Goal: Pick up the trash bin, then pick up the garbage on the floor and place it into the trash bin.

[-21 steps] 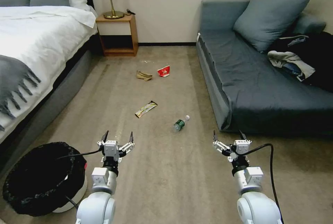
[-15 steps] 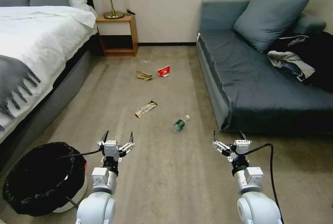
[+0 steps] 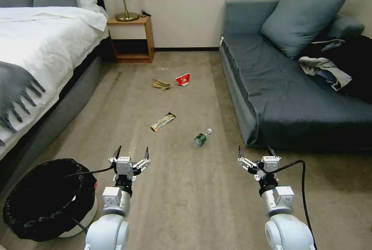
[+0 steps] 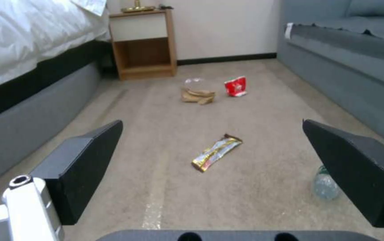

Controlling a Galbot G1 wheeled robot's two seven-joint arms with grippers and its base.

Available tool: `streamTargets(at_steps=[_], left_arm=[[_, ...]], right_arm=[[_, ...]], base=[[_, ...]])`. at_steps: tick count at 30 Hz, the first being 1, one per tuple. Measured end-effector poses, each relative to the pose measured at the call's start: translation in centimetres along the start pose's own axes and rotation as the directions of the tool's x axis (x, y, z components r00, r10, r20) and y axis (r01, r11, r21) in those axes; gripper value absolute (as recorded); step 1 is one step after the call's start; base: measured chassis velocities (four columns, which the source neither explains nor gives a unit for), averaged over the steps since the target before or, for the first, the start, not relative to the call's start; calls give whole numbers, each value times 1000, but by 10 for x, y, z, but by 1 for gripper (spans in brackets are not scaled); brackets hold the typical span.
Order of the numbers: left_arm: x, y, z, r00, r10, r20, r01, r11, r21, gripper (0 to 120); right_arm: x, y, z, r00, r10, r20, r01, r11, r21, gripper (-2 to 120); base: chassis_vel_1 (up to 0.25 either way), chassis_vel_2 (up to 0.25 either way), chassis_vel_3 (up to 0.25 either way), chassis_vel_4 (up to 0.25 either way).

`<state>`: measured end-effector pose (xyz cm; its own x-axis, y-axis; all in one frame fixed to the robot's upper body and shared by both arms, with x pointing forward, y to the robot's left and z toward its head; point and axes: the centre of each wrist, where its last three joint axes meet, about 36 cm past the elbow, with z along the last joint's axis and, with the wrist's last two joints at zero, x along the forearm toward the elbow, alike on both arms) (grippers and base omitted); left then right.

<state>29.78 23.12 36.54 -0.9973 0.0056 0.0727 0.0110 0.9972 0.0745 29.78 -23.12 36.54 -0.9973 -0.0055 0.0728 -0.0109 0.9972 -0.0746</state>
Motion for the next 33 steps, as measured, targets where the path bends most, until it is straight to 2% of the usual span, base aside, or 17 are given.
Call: streamTargets(at_steps=[28,33], left_arm=[[0,1,0,1000,-2,1,2,1000,3,100],[1,9,1,999,-33,22,32,999,38,100]], right_arm=[[0,1,0,1000,0,7,0,1000,0,100],[8,27,18,997,-11,75,11,1000,-2,100]], base=[[0,0,0,0],[0,0,0,0]])
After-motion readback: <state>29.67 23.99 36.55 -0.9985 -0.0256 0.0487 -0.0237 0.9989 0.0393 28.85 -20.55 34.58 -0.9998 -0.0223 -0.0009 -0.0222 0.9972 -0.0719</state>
